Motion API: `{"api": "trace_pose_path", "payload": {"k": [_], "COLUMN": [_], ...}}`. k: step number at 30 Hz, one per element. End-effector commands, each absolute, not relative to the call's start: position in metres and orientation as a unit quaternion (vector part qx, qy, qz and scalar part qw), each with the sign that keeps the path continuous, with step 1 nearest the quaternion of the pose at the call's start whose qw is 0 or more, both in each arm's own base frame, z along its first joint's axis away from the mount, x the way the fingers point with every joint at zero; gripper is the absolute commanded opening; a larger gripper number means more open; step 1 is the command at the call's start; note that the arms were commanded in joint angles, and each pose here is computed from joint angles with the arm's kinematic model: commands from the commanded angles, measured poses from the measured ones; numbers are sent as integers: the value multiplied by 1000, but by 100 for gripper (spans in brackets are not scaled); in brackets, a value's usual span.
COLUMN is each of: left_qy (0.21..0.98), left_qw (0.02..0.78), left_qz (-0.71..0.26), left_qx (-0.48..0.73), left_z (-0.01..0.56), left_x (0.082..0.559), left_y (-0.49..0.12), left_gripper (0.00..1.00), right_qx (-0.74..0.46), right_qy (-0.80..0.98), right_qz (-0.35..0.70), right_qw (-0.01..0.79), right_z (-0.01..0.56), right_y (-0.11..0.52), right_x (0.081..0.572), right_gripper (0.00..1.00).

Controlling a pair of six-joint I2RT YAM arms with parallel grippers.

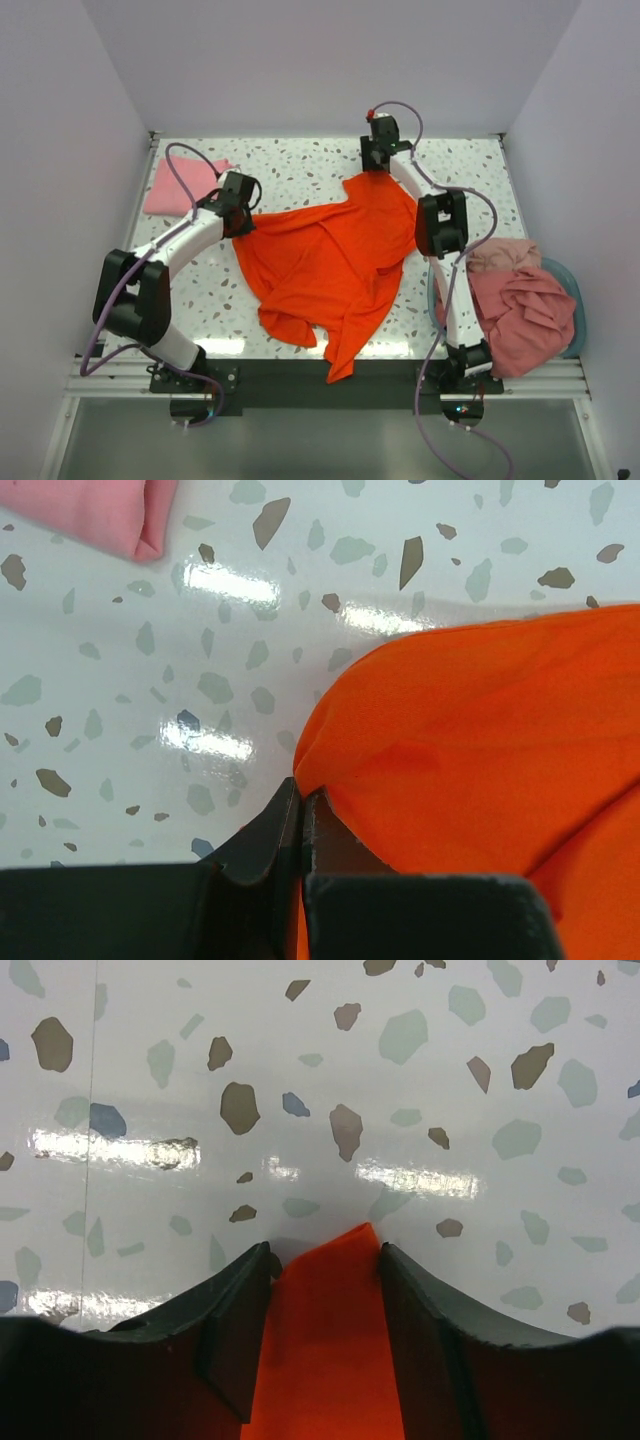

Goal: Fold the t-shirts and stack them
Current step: Flatten the tshirt out

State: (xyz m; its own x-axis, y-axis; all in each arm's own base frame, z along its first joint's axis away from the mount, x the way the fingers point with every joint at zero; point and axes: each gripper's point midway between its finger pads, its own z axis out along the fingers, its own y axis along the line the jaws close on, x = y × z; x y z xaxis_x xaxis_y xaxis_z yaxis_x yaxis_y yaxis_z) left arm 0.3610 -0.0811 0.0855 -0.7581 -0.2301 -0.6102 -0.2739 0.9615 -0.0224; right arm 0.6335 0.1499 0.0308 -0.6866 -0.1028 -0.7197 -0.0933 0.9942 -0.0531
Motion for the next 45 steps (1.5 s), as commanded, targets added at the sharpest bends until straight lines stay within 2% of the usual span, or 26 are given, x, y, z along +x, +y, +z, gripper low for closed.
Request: {"api": "trace_pose_path", "payload": {"k": [1, 5, 6, 9, 12, 13, 16, 17, 19, 20, 23, 24, 26, 27, 35, 40, 45], "left_qy": [925, 924, 923, 922, 916, 911, 896, 889, 873, 865, 836, 824, 807, 792, 684, 611, 554], "left_qw": [354, 356, 357, 363, 378, 391, 425, 440, 471, 484, 529, 546, 570, 589, 711, 772, 810], "left_qz": [25, 29, 29, 24, 26, 22, 13, 10, -3, -8, -28, -39, -49, -57, -101, -147, -178], "left_qx": [-135, -136, -137, -135, -130, -129, -128, -127, -129, -135, -146, -147, -145, -147, -128, -96, -72], "left_z": [108, 113, 114, 119, 134, 147, 179, 194, 224, 238, 285, 305, 335, 356, 504, 579, 626], "left_x": [381, 384, 384, 386, 392, 397, 402, 404, 402, 402, 391, 384, 373, 364, 287, 224, 169], "left_y": [-84, -83, -83, -85, -84, -84, -84, -84, -83, -81, -76, -75, -72, -68, -43, -35, -27], "left_gripper": [0, 0, 0, 0, 0, 0, 0, 0, 0, 0, 0, 0, 0, 0, 0, 0, 0], "right_qx": [-34, -21, -18, -12, -10, -6, 4, 8, 2, 2, -10, -6, -5, -2, -12, -46, -55], "right_qy": [923, 935, 937, 930, 916, 900, 865, 848, 822, 797, 786, 761, 748, 721, 627, 583, 524], "right_qz": [1, 4, 1, 8, 13, 18, 19, 24, 23, 34, 40, 48, 55, 65, 110, 154, 172], "right_qw": [383, 353, 348, 366, 402, 436, 501, 530, 568, 603, 617, 647, 662, 690, 771, 796, 832], "right_z": [47, 38, 36, 42, 80, 117, 177, 217, 258, 306, 327, 367, 388, 427, 560, 611, 664], "right_y": [148, 147, 144, 144, 146, 146, 139, 135, 130, 126, 119, 113, 108, 102, 75, 74, 61], "right_x": [618, 597, 589, 591, 599, 604, 604, 592, 582, 563, 530, 508, 486, 460, 324, 247, 178], "right_gripper": [47, 28, 18, 0, 0, 0, 0, 0, 0, 0, 0, 0, 0, 0, 0, 0, 0]}}
